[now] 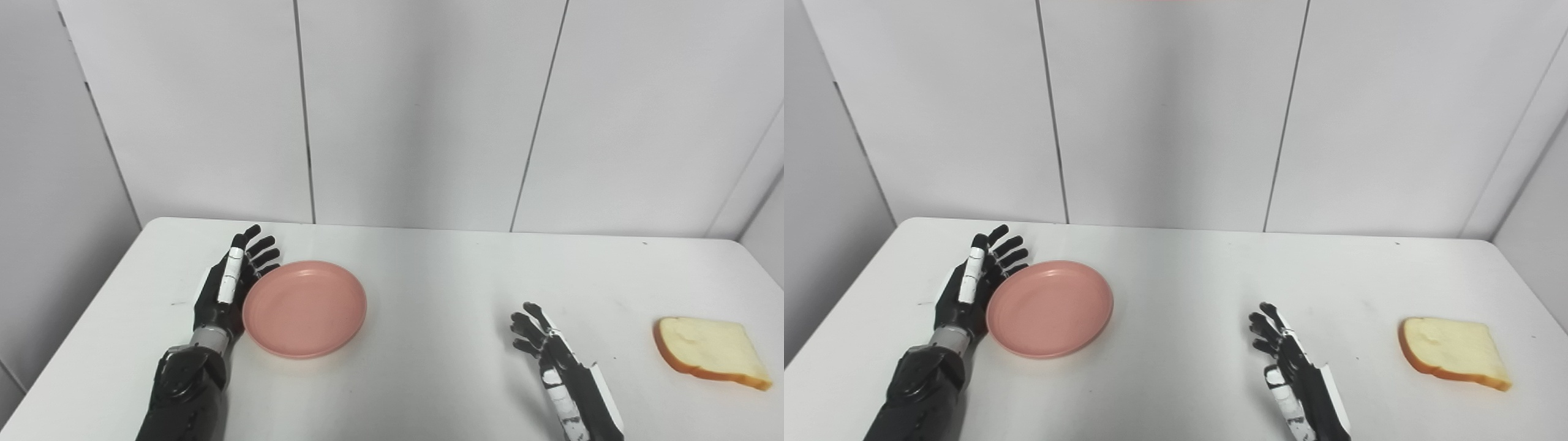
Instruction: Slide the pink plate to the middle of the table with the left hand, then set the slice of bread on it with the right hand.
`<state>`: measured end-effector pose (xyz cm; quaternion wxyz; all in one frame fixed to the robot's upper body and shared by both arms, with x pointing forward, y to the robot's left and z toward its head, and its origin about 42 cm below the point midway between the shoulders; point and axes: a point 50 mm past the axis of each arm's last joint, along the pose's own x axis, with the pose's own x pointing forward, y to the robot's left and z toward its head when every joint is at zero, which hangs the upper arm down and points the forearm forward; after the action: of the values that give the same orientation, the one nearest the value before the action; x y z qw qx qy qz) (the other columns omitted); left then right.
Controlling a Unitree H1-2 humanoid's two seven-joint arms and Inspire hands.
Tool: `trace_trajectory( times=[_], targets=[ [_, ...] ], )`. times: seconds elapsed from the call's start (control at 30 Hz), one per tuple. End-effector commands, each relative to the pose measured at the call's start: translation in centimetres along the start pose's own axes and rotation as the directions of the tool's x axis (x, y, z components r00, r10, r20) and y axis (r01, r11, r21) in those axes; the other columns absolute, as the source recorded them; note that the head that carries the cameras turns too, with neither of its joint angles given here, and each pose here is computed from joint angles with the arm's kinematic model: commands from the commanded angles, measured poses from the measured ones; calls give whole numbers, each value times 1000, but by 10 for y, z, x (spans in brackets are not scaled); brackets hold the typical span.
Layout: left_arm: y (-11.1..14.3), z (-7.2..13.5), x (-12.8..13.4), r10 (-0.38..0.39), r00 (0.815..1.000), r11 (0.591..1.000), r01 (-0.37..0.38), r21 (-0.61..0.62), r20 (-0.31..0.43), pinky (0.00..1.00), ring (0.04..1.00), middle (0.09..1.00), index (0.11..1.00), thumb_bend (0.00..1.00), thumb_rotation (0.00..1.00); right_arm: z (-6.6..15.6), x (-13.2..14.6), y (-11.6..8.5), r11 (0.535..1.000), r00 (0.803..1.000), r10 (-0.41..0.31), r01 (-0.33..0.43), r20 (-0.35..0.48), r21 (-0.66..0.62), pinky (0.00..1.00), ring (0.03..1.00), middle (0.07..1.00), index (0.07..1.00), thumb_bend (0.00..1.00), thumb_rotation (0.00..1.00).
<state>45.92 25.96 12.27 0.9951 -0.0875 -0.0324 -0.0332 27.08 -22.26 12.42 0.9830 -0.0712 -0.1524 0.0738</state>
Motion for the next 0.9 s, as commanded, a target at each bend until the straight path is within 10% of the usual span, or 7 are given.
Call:
trace_trajectory(
  times=[0.0,0.87],
  targets=[
    [-9,-2,1,-32,999,999,32,8,-17,714,778,815,846,875,810,-21,-26,22,998,993,-6,12,-119,57,829,860,871,918,788,1000],
    [-88,-18,-13,-105,987,994,100,-49,-119,763,801,823,838,852,864,-14,-14,50,999,993,-3,6,-115,31,831,868,887,929,795,1000]
  ],
)
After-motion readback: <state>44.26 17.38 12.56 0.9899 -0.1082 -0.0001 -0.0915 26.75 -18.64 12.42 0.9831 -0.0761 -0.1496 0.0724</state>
